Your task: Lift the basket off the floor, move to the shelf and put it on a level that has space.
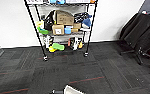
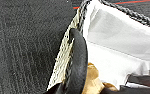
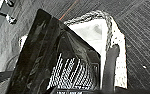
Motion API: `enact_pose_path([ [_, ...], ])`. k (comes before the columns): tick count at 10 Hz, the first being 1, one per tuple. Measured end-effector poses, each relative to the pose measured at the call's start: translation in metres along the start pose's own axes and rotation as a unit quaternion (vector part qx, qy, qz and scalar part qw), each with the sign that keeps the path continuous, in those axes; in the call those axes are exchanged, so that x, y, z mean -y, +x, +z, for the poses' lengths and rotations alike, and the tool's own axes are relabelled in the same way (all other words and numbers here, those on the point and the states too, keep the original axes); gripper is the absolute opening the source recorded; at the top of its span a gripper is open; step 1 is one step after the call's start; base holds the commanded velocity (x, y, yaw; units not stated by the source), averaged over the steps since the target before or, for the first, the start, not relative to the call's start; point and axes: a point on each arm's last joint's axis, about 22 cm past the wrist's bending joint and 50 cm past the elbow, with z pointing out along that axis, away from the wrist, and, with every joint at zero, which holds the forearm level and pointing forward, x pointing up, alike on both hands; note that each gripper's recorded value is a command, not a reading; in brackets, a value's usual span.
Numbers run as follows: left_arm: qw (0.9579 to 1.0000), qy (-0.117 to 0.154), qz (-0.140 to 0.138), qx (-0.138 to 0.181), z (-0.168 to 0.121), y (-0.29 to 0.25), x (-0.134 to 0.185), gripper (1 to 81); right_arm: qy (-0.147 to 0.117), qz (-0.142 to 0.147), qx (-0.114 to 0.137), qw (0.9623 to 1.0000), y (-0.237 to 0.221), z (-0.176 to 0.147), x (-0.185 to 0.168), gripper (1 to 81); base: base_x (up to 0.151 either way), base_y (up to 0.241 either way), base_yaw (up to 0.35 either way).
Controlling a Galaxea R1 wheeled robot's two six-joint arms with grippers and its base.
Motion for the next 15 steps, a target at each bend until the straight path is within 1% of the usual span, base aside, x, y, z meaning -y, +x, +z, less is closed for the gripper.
enact_pose_path([
  [1,1.0000,0.000,0.000,0.001,0.000,0.000,0.000,81.1,0.007,0.002,0.002,1.0000,-0.002,0.001,0.007,81.1,0.000,0.000,0.000],
  [5,1.0000,-0.002,0.001,0.007,0.000,-0.003,-0.003,81.1,0.008,0.002,0.002,1.0000,-0.002,0.000,0.007,81.1,0.000,0.000,0.000],
  [6,0.9999,-0.008,-0.001,0.010,0.000,-0.005,-0.007,1.0,0.008,0.002,0.002,1.0000,-0.003,0.000,0.007,81.1,0.000,0.000,0.000],
  [7,0.9997,0.001,0.021,0.015,-0.005,-0.007,0.008,1.0,0.007,-0.003,0.003,1.0000,-0.003,0.000,0.006,1.0,0.000,0.000,0.000],
  [8,0.9994,-0.005,0.021,0.029,-0.004,-0.022,0.006,1.0,-0.005,0.008,0.002,1.0000,-0.004,-0.006,-0.008,1.0,0.000,0.000,0.000],
  [9,0.9990,-0.017,0.023,0.033,-0.001,-0.029,-0.008,1.0,-0.016,0.010,0.008,0.9998,-0.009,-0.011,-0.022,1.0,0.000,0.000,0.000],
  [10,0.9989,-0.021,0.024,0.035,0.000,-0.030,-0.013,1.0,-0.017,0.011,0.010,0.9997,-0.012,-0.012,-0.023,1.0,0.000,0.000,0.000],
  [12,0.9989,-0.020,0.023,0.035,-0.001,-0.030,-0.011,1.0,-0.017,0.011,0.009,0.9998,-0.011,-0.012,-0.023,1.0,0.000,0.000,0.000],
  [15,0.9992,-0.021,0.013,0.030,-0.002,-0.033,-0.005,1.0,-0.016,0.010,0.009,0.9998,-0.010,-0.011,-0.022,1.0,0.000,0.000,0.000],
])
